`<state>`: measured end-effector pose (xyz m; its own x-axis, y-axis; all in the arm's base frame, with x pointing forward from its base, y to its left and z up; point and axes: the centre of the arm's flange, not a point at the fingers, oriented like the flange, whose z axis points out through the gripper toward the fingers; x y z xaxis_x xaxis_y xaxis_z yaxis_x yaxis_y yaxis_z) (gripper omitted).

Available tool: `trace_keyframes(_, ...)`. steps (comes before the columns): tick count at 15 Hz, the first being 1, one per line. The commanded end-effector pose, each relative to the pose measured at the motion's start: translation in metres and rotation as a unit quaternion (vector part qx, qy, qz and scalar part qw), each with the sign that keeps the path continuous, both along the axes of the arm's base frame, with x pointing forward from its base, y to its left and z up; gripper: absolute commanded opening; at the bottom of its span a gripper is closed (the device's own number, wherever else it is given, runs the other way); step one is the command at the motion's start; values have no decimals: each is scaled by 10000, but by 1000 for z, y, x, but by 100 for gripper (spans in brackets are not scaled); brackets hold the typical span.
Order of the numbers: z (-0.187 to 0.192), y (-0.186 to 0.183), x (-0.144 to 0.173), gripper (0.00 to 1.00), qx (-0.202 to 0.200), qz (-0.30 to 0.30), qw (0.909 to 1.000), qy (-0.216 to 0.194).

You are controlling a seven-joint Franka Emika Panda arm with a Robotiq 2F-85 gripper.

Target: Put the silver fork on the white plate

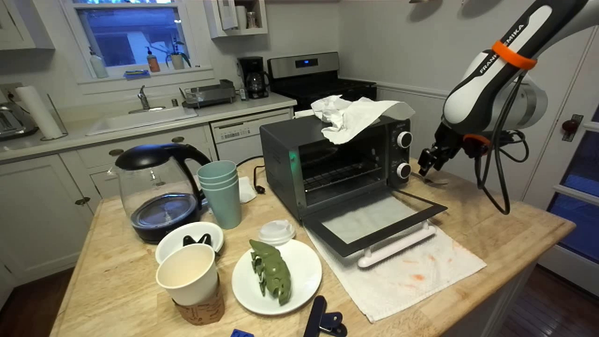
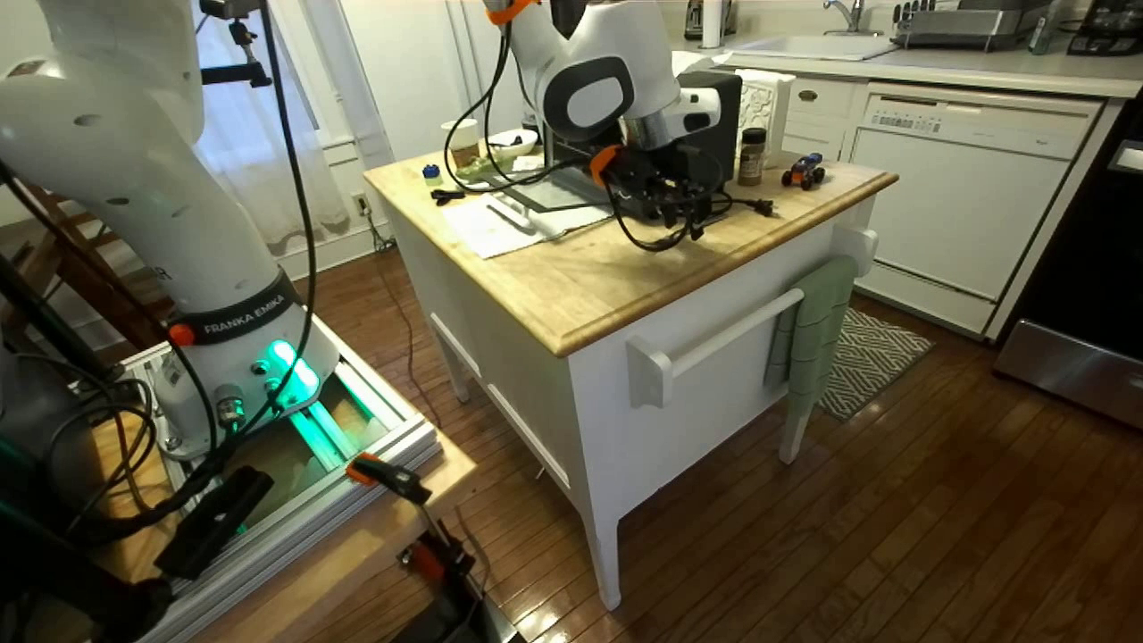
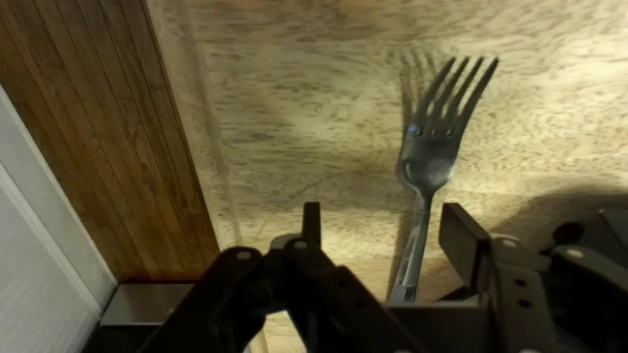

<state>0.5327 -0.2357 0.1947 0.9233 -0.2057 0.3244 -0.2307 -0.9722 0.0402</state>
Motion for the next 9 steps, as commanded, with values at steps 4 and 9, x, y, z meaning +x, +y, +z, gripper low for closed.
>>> trace_keyframes(4, -13, 3, 20, 55, 91, 62, 9995, -282)
trace_keyframes(9, -15, 10, 23, 36, 116, 129, 9995, -278)
